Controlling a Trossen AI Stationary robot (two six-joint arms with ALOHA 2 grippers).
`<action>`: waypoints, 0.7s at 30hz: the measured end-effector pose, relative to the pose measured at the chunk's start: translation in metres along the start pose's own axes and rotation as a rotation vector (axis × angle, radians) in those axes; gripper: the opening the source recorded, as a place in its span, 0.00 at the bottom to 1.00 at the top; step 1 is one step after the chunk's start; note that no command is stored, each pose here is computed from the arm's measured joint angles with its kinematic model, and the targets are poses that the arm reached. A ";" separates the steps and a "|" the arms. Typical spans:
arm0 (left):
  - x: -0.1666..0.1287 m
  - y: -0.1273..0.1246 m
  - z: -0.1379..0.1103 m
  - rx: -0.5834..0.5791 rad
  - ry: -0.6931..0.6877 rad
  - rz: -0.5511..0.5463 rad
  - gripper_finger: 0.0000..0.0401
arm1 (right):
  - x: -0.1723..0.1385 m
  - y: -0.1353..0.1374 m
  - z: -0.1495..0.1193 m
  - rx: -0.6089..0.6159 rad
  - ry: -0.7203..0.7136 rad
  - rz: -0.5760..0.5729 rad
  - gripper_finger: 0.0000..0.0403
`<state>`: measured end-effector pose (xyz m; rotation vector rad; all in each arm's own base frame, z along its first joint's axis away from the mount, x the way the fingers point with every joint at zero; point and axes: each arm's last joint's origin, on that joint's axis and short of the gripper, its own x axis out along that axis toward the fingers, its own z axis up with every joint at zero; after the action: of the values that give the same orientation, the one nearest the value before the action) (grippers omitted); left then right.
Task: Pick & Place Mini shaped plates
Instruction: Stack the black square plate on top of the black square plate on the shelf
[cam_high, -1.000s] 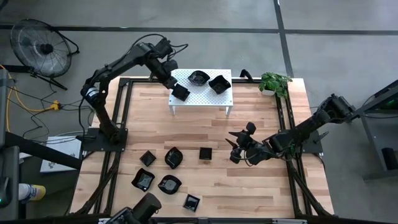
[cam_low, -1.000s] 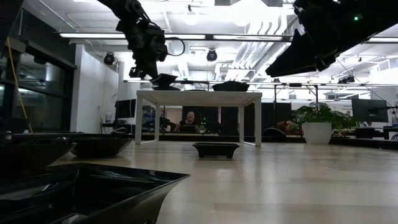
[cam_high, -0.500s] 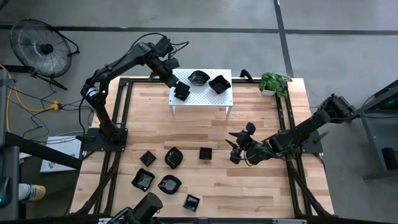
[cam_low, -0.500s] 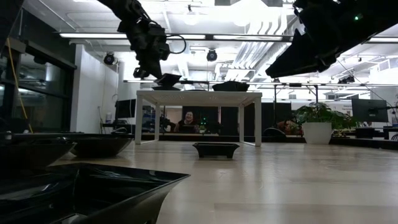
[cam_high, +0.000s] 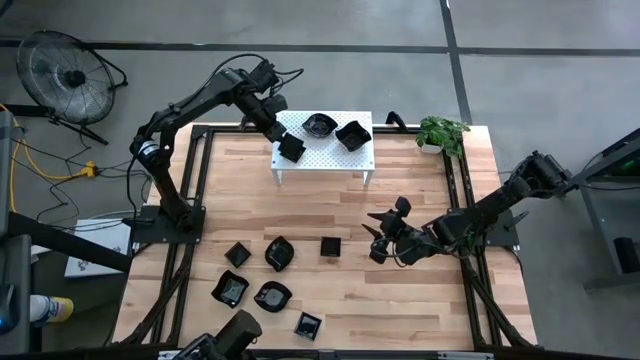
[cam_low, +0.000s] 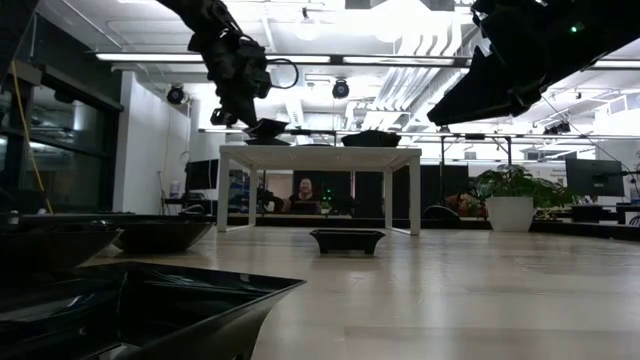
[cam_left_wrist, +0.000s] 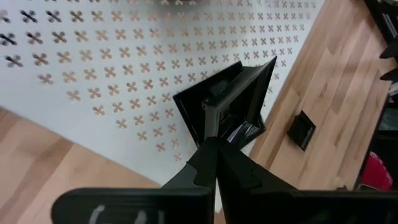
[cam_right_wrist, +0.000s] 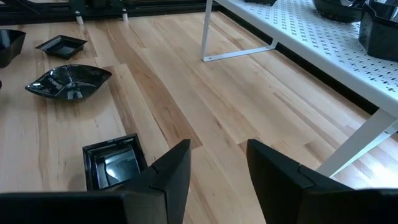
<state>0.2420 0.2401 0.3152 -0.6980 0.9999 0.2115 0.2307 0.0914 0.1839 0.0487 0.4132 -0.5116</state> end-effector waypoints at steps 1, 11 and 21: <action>0.000 0.000 0.000 0.002 -0.003 0.005 0.00 | 0.000 0.000 0.000 0.000 0.000 0.000 0.38; 0.002 -0.004 0.001 0.013 0.004 0.010 0.00 | 0.000 0.000 0.000 -0.003 0.009 0.011 0.38; 0.003 -0.005 0.001 0.019 0.009 0.019 0.00 | 0.000 0.000 -0.001 -0.005 0.011 0.012 0.38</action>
<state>0.2467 0.2359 0.3148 -0.6733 1.0158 0.2156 0.2305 0.0917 0.1833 0.0490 0.4242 -0.4990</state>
